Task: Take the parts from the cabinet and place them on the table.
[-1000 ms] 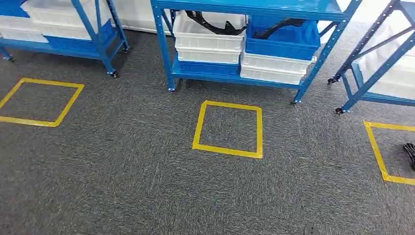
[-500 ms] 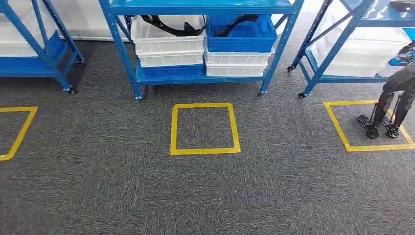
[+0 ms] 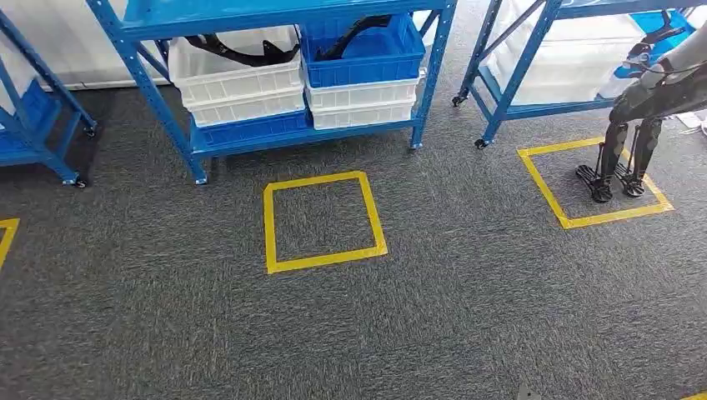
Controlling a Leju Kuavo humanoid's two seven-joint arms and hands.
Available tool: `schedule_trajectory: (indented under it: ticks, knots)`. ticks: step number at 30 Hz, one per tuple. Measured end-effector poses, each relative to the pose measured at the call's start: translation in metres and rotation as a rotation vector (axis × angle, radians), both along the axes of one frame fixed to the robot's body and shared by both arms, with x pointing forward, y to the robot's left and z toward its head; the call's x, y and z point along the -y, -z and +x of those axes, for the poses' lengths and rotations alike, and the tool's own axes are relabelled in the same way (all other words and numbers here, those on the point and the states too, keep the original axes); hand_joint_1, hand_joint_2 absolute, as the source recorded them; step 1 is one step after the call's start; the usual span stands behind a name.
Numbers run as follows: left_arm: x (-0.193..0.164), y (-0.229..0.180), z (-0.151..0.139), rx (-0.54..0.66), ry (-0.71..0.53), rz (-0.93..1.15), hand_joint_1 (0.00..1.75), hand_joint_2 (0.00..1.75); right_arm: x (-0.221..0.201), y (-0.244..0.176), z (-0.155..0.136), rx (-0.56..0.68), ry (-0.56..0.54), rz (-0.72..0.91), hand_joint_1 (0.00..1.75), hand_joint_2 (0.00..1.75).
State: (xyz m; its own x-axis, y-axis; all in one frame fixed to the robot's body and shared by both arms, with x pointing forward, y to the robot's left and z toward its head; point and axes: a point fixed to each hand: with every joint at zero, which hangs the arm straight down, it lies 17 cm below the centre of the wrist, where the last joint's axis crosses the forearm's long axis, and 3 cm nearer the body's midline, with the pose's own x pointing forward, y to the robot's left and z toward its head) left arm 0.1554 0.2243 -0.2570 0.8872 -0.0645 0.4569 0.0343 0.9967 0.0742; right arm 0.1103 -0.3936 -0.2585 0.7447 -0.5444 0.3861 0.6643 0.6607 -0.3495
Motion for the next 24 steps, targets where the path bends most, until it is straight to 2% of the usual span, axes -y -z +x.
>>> schedule_trajectory:
  ticks: [11,18,24]
  knots:
    - [0.0006,-0.0015,0.0024,0.02,0.006,-0.011,0.0,0.0,-0.0038,-0.001,0.0081,0.013,-0.018,0.003,0.0,0.0]
    - [-0.0013,-0.0006,0.0002,0.014,0.004,0.004,0.0,0.0,-0.0021,0.0002,0.0009,0.0,-0.03,-0.002,0.0,0.0]
    - [-0.0027,0.0002,-0.0024,0.01,0.003,0.006,0.0,0.0,-0.0023,-0.0016,0.0101,0.012,-0.044,-0.005,0.0,0.0]
